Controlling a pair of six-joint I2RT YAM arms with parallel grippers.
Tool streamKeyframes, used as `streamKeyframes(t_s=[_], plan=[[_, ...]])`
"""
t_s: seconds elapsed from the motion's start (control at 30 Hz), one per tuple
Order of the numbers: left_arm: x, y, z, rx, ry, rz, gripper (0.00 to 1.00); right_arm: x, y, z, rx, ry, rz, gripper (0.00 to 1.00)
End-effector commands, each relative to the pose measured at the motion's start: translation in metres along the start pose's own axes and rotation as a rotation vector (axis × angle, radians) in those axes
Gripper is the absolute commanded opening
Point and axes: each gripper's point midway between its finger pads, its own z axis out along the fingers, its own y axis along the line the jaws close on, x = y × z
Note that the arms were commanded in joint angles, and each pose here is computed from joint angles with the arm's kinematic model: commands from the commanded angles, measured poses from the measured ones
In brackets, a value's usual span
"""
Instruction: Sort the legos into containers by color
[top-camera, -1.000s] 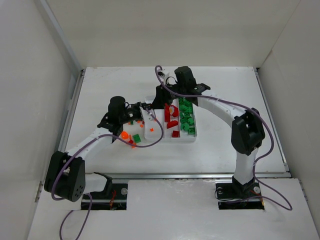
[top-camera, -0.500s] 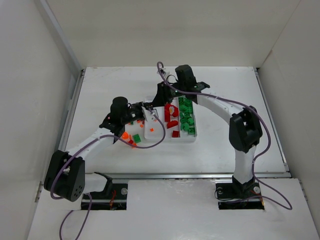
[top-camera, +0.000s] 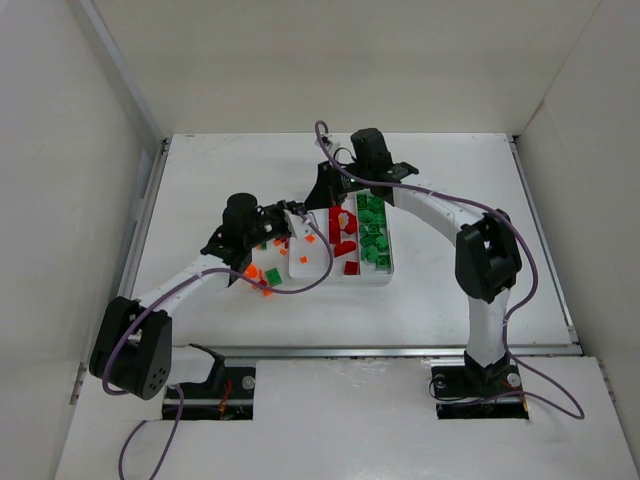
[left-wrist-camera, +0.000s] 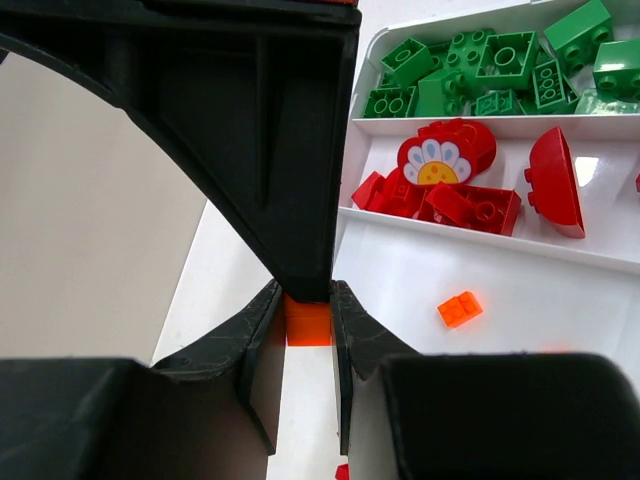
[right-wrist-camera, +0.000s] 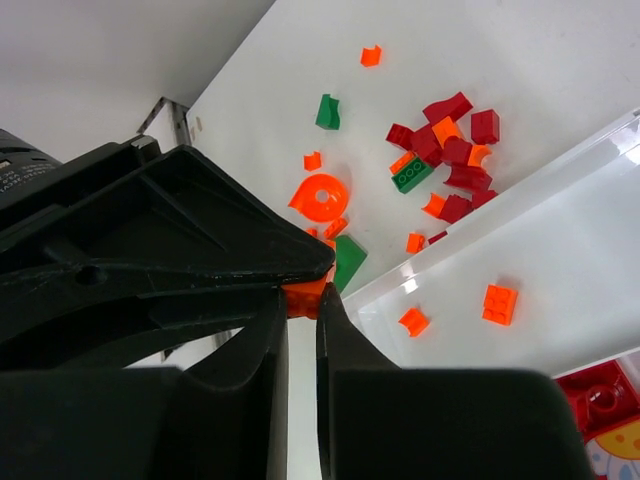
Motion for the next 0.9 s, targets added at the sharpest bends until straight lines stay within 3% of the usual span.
streamKeyframes(t_s=[0.0, 0.27, 0.33, 0.5, 0.63, 0.77, 0.87], plan=[[-0.040, 0.033, 0.003, -0.083, -0.110, 0.051, 0.09, -0.023, 0.012, -0.004, -0.016, -0.058, -0.064, 0.00], [-0.032, 0.024, 0.003, -0.055, -0.085, 0.057, 0.05, -0.020, 0.008, -0.007, -0.008, -0.058, -0.054, 0.00], [-0.032, 0.024, 0.003, -0.055, -0.085, 0.057, 0.11, -0.023, 0.012, -0.010, -0.009, -0.064, -0.061, 0.00], [-0.027, 0.019, 0.003, -0.036, -0.068, 0.052, 0.45, -0.023, 0.008, -0.013, -0.004, -0.074, -0.064, 0.00], [-0.024, 0.018, 0.002, -0.036, -0.056, 0.047, 0.53, -0.023, 0.008, -0.013, -0.004, -0.074, -0.064, 0.00], [-0.017, 0.025, -0.004, -0.048, -0.029, 0.022, 0.53, -0.021, 0.004, -0.015, 0.004, -0.074, -0.045, 0.00], [-0.005, 0.028, -0.010, -0.036, -0.007, -0.006, 0.47, -0.017, 0.004, -0.020, -0.013, -0.065, -0.035, 0.00]])
